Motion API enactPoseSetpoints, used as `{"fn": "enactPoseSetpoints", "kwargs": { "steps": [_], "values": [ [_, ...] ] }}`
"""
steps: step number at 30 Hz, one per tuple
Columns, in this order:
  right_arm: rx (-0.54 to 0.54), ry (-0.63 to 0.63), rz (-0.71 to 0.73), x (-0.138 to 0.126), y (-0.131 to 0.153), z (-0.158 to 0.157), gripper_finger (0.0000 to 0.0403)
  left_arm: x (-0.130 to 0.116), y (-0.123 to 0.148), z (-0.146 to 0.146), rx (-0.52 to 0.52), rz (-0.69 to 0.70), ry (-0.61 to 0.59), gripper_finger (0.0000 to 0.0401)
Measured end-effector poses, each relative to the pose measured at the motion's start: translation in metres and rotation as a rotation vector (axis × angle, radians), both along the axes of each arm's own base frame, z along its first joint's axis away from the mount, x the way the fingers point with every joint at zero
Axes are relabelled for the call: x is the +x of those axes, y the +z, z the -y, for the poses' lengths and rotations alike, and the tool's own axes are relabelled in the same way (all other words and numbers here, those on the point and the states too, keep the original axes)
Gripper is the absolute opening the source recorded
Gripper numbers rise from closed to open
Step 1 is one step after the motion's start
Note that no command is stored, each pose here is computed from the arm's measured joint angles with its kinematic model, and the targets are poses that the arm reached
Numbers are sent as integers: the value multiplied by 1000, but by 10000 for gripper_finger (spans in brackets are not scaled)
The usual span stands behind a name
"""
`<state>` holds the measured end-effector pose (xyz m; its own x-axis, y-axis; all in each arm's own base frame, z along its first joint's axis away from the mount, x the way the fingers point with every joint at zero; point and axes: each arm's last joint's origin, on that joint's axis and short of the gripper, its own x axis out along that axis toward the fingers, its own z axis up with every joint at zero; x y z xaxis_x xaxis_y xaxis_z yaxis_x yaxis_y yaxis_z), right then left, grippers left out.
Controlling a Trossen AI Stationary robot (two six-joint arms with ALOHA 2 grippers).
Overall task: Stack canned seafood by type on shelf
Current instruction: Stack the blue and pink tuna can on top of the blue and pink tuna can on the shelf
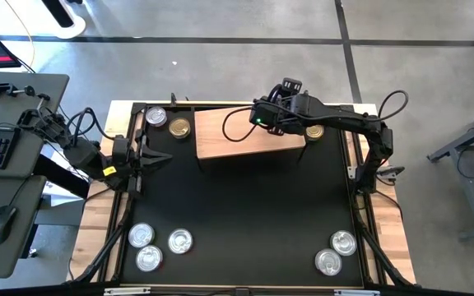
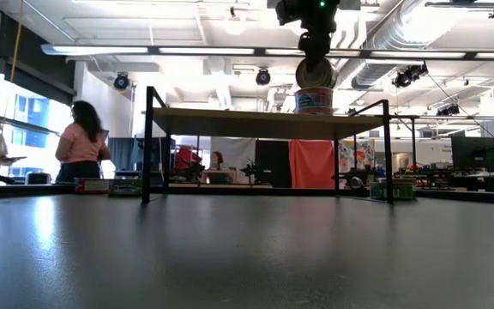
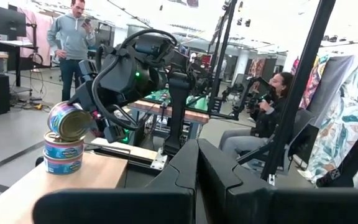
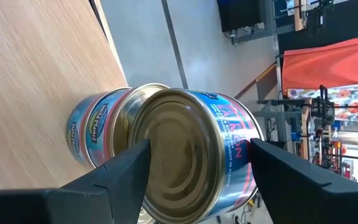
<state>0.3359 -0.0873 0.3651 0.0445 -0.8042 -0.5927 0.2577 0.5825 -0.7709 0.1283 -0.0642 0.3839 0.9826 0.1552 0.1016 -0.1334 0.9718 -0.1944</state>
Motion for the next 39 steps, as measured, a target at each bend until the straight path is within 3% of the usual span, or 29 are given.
{"fn": "enactPoseSetpoints", "kwargs": {
  "steps": [17,24,28,33,39],
  "values": [
    [44,77,6,5,-1,-22,259,-21,-6,-20,-12,-72,241,0],
    [91,79,23,6,-3,-22,259,-21,-38,-20,-48,-201,256,0],
    [86,79,21,6,-3,-22,259,-16,-56,-16,-91,-204,256,0],
    [82,81,20,6,-3,-22,259,-12,-62,-14,-147,-161,254,0],
    [71,96,32,8,-1,-23,259,-12,-62,-14,-137,-165,255,0]
  ]
}}
